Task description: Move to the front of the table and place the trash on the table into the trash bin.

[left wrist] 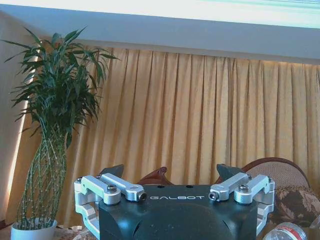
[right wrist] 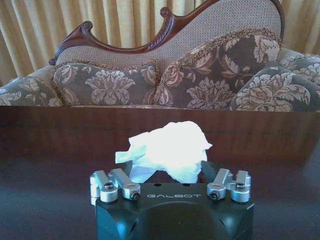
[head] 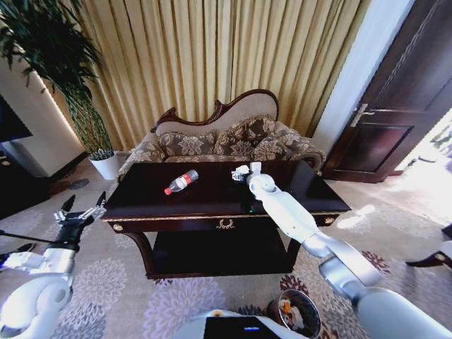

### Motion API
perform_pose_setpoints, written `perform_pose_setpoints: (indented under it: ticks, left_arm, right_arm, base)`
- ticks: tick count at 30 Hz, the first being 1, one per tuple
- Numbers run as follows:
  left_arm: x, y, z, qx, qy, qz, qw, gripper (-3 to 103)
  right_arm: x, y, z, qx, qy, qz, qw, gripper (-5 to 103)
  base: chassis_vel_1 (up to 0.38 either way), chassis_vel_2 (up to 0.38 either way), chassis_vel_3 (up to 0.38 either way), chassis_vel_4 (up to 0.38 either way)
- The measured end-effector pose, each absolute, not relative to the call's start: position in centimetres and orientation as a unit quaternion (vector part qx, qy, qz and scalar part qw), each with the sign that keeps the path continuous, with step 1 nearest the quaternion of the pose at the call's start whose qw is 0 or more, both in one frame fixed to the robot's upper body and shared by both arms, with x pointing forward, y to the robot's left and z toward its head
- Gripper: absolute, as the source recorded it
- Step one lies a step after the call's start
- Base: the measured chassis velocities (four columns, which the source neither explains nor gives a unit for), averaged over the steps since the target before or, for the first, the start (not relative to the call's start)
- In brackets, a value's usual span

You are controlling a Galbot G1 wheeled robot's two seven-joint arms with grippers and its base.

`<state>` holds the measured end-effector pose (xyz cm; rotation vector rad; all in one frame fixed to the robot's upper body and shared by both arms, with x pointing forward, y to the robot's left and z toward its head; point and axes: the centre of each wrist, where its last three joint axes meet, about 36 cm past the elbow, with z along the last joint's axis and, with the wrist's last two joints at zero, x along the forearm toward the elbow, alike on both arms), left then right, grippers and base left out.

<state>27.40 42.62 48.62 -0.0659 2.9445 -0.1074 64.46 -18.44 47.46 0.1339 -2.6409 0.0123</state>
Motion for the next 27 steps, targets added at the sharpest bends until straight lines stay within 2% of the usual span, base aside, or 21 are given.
perform_pose_setpoints:
  ticks: [2,3,6,8,9,10,12,14,15,17,18,20,23,27]
  left_arm:
    - [27.3,42.7,48.7,-0.023,0.994,-0.036,0.097,100]
    - [27.3,42.7,48.7,-0.023,0.994,-0.036,0.097,100]
    - [27.2,42.7,48.6,-0.023,0.994,-0.036,0.097,100]
    - [27.2,42.7,48.6,-0.023,0.994,-0.036,0.097,100]
    - [27.2,42.7,48.6,-0.024,0.994,-0.037,0.097,100]
    - [27.1,42.7,48.6,-0.024,0.994,-0.036,0.098,100]
    - [27.1,42.7,48.6,-0.024,0.994,-0.036,0.098,100]
    - [27.1,42.7,48.6,-0.024,0.994,-0.036,0.099,100]
    - [27.1,42.7,48.6,-0.024,0.994,-0.036,0.099,100]
    - [27.1,42.7,48.6,-0.023,0.994,-0.036,0.100,100]
    - [27.1,42.7,48.6,-0.023,0.994,-0.036,0.100,100]
    - [27.1,42.7,48.6,-0.023,0.994,-0.037,0.100,100]
    - [27.1,42.7,48.6,-0.023,0.994,-0.037,0.101,100]
    - [27.1,42.6,48.6,-0.023,0.994,-0.037,0.102,100]
  right_arm:
    - [64.4,-18.4,47.3,0.049,-0.968,0.003,0.245,70]
    - [64.4,-18.4,47.3,0.049,-0.968,0.003,0.245,70]
    - [64.3,-18.3,47.1,0.047,-0.968,0.003,0.246,54]
    - [64.2,-18.3,47.1,0.047,-0.968,0.003,0.246,54]
    - [64.1,-18.4,47.1,0.046,-0.968,0.002,0.245,42]
    - [64.1,-18.4,47.2,0.045,-0.969,0.002,0.245,37]
    - [64.0,-18.5,47.2,0.045,-0.969,0.001,0.245,37]
    - [63.9,-18.7,47.1,0.043,-0.969,0.000,0.245,26]
    - [63.9,-18.7,47.1,0.043,-0.969,0.000,0.245,26]
    - [63.6,-18.9,47.1,0.042,-0.969,-0.002,0.245,16]
    - [63.6,-18.9,47.1,0.042,-0.969,-0.002,0.245,16]
    - [63.5,-19.1,47.2,0.041,-0.969,-0.005,0.244,5]
    - [63.2,-19.3,47.4,0.039,-0.969,-0.013,0.242,1]
    - [62.4,-19.4,48.5,0.047,-0.969,-0.048,0.237,0]
  base:
    - [0.000,0.000,0.000,0.000]
    - [0.000,0.000,0.000,0.000]
    - [0.000,0.000,0.000,0.000]
    - [0.000,0.000,0.000,0.000]
    - [0.000,0.000,0.000,0.000]
    - [0.000,0.000,0.000,0.000]
    - [0.000,0.000,0.000,0.000]
    - [0.000,0.000,0.000,0.000]
    - [0.000,0.000,0.000,0.000]
    - [0.000,0.000,0.000,0.000]
    - [0.000,0.000,0.000,0.000]
    - [0.000,0.000,0.000,0.000]
    - [0.000,0.000,0.000,0.000]
    - [0.000,0.000,0.000,0.000]
